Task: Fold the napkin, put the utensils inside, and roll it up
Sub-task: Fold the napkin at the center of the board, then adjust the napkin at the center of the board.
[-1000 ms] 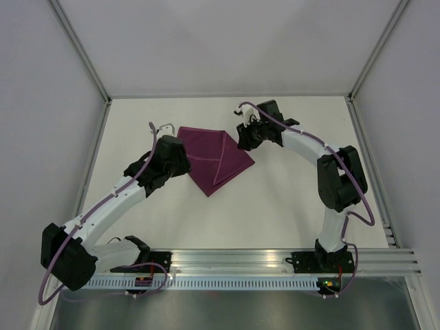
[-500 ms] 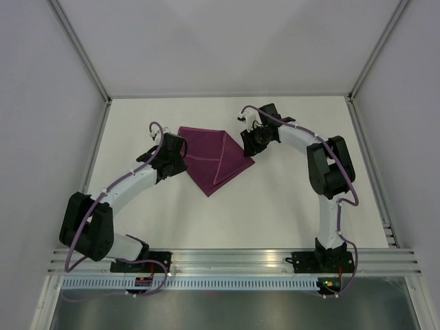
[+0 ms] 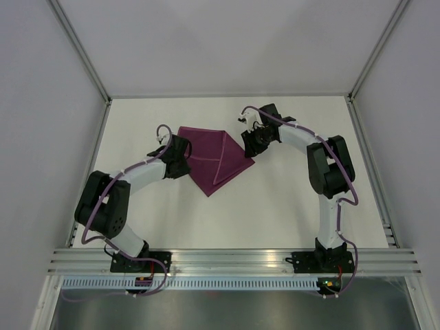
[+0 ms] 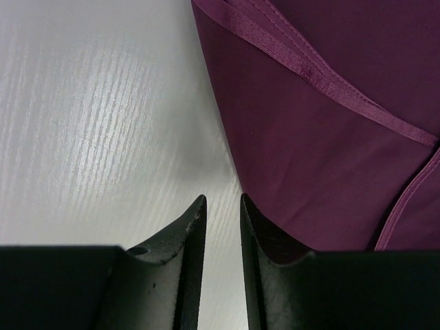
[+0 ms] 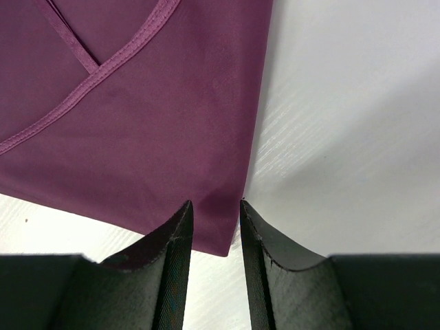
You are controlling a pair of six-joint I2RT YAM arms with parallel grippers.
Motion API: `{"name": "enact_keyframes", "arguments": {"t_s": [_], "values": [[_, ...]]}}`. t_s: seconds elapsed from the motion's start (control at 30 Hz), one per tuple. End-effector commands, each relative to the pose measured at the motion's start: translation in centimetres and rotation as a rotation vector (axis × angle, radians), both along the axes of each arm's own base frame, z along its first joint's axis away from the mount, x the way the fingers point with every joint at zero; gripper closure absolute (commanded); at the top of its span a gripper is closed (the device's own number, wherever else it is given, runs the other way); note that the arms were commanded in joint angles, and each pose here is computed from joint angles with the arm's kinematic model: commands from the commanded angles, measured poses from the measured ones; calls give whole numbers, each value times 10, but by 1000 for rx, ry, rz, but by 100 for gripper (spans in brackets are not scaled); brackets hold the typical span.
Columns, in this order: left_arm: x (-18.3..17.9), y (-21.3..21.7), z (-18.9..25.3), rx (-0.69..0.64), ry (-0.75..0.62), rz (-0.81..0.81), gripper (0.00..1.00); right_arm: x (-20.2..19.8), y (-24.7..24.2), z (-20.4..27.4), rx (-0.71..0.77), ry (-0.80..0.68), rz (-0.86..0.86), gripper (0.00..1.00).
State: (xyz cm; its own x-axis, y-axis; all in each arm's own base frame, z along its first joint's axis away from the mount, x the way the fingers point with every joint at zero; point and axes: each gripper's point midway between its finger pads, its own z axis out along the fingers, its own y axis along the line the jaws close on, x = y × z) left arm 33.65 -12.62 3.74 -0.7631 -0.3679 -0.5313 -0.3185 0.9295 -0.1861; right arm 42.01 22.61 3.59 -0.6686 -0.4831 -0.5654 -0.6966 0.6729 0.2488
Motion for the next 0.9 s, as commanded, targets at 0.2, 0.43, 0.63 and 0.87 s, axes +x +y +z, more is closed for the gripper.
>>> {"name": "enact_keyframes", "arguments": {"t_s": [0.2, 0.43, 0.63, 0.87], "values": [[19, -13, -2, -64, -27, 12, 67, -13, -8, -20, -46, 55, -4, 60], [26, -17, -3, -57, -23, -14, 66, -21, -10, -25, -55, 86, 2, 60], [31, -22, -7, -56, -12, -42, 65, -32, -13, -27, -56, 108, 13, 61], [42, -32, -9, -60, -4, -91, 65, -51, -19, -26, -59, 138, 27, 61]]}}
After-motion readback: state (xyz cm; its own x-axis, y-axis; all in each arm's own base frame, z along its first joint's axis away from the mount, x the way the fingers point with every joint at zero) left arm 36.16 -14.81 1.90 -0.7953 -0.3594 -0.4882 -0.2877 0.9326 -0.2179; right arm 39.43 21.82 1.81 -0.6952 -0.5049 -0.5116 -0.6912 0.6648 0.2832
